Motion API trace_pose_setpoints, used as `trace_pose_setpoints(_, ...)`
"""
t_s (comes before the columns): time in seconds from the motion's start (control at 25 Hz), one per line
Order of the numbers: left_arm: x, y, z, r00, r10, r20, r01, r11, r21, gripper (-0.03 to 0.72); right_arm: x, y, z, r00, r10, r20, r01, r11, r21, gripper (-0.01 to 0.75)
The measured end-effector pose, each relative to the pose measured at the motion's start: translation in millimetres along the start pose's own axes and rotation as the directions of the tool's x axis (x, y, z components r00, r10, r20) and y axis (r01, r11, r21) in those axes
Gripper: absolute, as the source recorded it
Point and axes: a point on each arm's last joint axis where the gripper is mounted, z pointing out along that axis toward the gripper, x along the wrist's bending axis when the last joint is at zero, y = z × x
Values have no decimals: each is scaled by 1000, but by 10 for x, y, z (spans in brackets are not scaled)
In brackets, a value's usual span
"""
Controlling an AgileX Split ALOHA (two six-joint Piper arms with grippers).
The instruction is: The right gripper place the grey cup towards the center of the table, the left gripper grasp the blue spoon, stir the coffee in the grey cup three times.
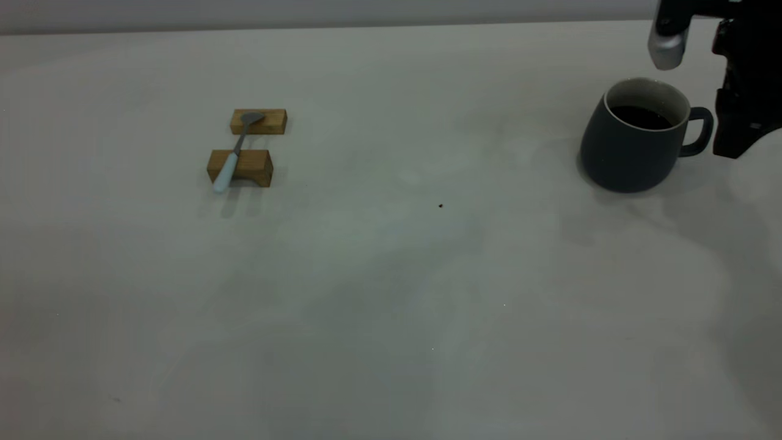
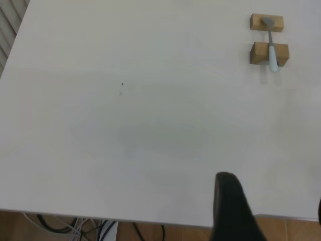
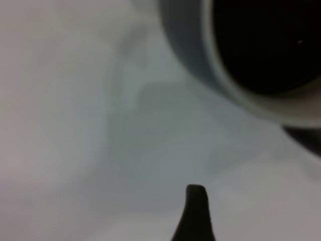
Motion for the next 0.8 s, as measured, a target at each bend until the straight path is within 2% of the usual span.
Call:
trace_pose_setpoints(0.24,0,0,0,1000,0,0,0,1000,0,483,-224,86,180,998,-47,48,47,999,14,687)
trace_pose_setpoints(0.52,0,0,0,1000,0,0,0,1000,0,483,-218,116,394,994,-106,14,106,994,16,659)
trace_pose_setpoints(0.6,0,0,0,1000,0,0,0,1000,0,483,-206,131,399,993,-116,3,116,993,-1,610)
trace_pose_setpoints(0.68,0,0,0,1000,0,0,0,1000,0,483,-192,145,398,993,-116,-10,116,993,-18,527)
trace_pose_setpoints(0.8,0,0,0,1000,0,0,0,1000,0,483,-186,156,396,995,-95,-22,94,995,-38,332)
